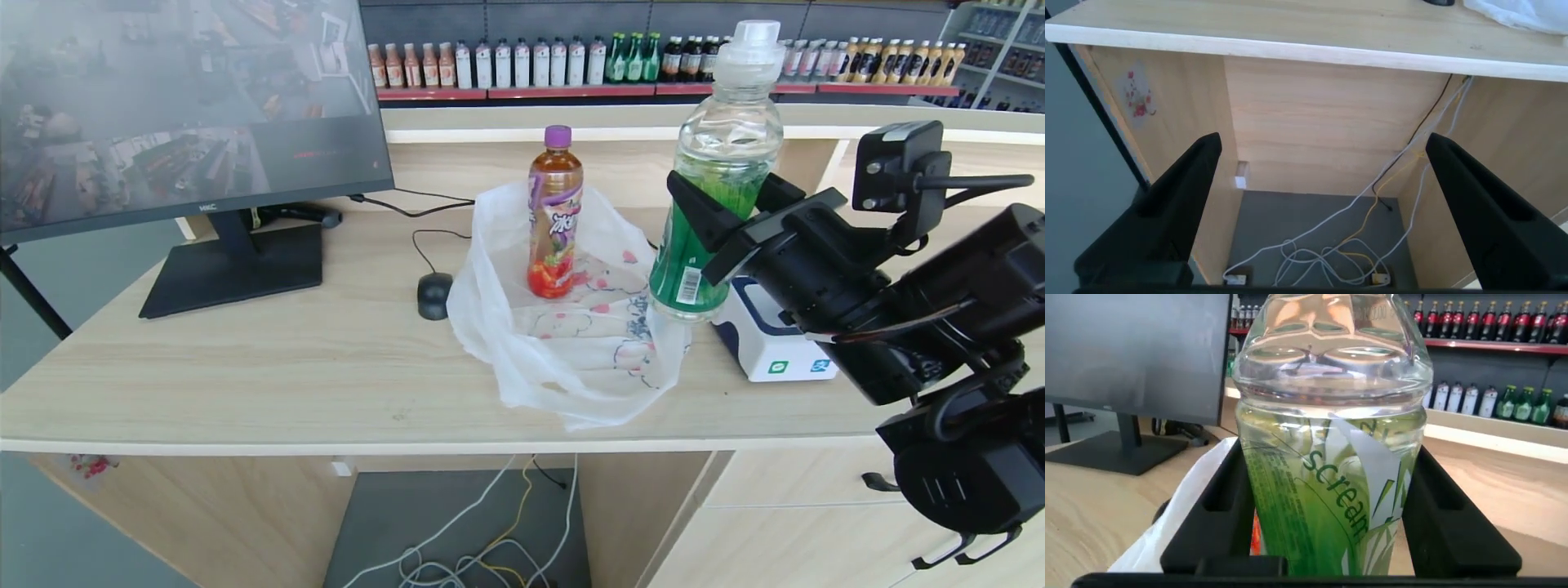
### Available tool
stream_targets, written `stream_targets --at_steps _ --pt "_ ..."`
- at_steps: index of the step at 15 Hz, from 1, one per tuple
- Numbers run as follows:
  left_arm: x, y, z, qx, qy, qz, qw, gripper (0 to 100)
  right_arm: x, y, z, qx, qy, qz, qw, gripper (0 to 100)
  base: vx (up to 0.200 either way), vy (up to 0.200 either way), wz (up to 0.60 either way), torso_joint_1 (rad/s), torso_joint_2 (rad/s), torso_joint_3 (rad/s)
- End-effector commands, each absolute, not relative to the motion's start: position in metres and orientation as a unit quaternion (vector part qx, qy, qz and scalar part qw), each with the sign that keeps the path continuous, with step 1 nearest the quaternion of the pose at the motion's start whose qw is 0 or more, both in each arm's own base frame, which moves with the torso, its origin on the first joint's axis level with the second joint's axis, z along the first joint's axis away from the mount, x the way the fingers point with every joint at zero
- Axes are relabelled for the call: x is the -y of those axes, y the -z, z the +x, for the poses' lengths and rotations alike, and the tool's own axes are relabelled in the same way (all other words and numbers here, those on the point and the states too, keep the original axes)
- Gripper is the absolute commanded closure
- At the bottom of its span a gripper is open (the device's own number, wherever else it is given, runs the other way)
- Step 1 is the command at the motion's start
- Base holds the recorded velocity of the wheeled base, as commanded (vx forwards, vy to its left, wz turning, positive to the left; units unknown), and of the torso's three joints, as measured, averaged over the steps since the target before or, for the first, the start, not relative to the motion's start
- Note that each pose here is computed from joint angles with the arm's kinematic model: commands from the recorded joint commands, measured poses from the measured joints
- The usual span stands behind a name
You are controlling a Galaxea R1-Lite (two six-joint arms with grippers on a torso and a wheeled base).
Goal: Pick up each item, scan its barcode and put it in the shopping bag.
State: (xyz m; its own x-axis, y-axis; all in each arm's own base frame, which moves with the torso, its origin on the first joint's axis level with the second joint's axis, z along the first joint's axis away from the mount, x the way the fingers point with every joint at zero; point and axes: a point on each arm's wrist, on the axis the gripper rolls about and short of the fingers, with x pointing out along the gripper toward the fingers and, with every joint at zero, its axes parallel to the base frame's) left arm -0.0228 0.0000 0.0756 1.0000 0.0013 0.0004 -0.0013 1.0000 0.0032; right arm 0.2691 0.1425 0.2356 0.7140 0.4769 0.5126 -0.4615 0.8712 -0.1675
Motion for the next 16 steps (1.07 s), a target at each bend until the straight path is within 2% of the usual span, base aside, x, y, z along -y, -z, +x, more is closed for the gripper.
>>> stream_targets --at_steps 1,6,16 --pt "0.0 -0.076 -0.023 0.001 -0.001 0.002 1.0 0 -0.143 -0.235 0.27 0.28 -0.254 -0.014 0.926 100 0.0 0.0 0.0 0.0 0.0 0.0" --pt "0.0 -0.076 -0.023 0.001 -0.001 0.002 1.0 0 -0.146 -0.237 0.276 0.287 -0.253 -0.013 0.924 100 0.0 0.0 0.0 0.0 0.0 0.0" --pt "0.0 -0.076 -0.023 0.001 -0.001 0.002 1.0 0 -0.163 -0.216 0.335 0.285 -0.239 -0.012 0.928 100 0.0 0.0 0.0 0.0 0.0 0.0"
